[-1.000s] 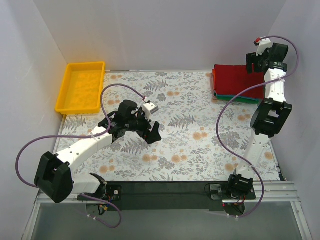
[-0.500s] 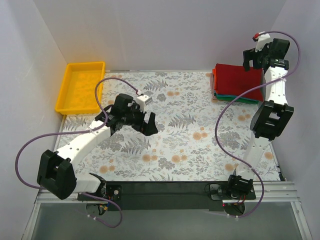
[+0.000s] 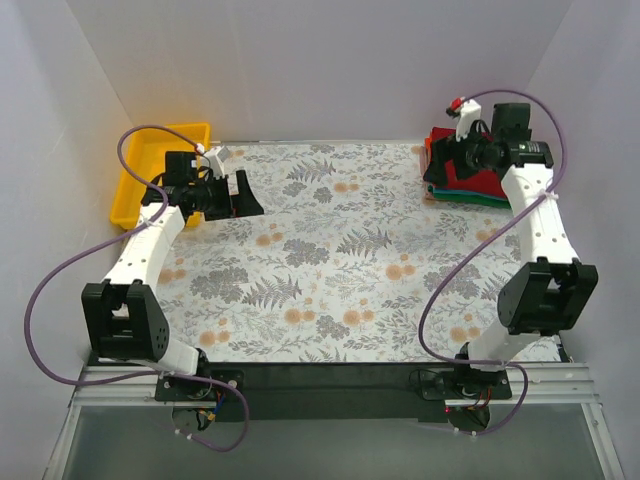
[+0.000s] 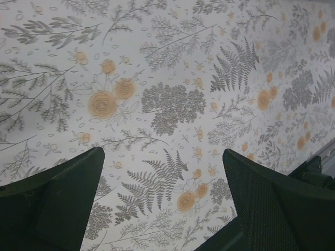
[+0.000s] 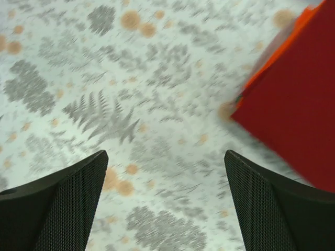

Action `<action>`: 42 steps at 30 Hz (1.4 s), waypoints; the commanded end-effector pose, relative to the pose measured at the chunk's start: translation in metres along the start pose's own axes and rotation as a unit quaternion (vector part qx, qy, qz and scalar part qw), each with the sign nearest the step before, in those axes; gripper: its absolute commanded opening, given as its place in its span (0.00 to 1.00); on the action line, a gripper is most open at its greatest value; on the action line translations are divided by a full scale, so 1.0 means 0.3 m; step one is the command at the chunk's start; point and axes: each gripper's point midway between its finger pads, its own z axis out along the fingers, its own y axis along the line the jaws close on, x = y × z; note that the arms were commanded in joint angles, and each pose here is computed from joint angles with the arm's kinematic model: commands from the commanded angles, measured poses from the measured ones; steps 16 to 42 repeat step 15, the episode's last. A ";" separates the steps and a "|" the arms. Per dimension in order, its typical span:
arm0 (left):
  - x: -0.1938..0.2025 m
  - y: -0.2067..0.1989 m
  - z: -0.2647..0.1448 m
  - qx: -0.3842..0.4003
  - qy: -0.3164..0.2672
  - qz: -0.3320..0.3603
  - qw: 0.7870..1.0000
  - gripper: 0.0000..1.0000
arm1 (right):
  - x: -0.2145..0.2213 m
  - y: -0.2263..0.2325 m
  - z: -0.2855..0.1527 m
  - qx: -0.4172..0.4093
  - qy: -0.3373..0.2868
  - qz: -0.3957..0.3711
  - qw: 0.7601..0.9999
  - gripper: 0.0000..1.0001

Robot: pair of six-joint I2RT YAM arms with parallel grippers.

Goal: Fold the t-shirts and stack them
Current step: Reset both grippers

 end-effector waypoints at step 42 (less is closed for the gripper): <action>0.226 0.055 -0.147 -0.076 -0.003 0.028 0.997 0.97 | 0.455 0.380 -0.068 -0.089 0.067 0.058 0.992 0.98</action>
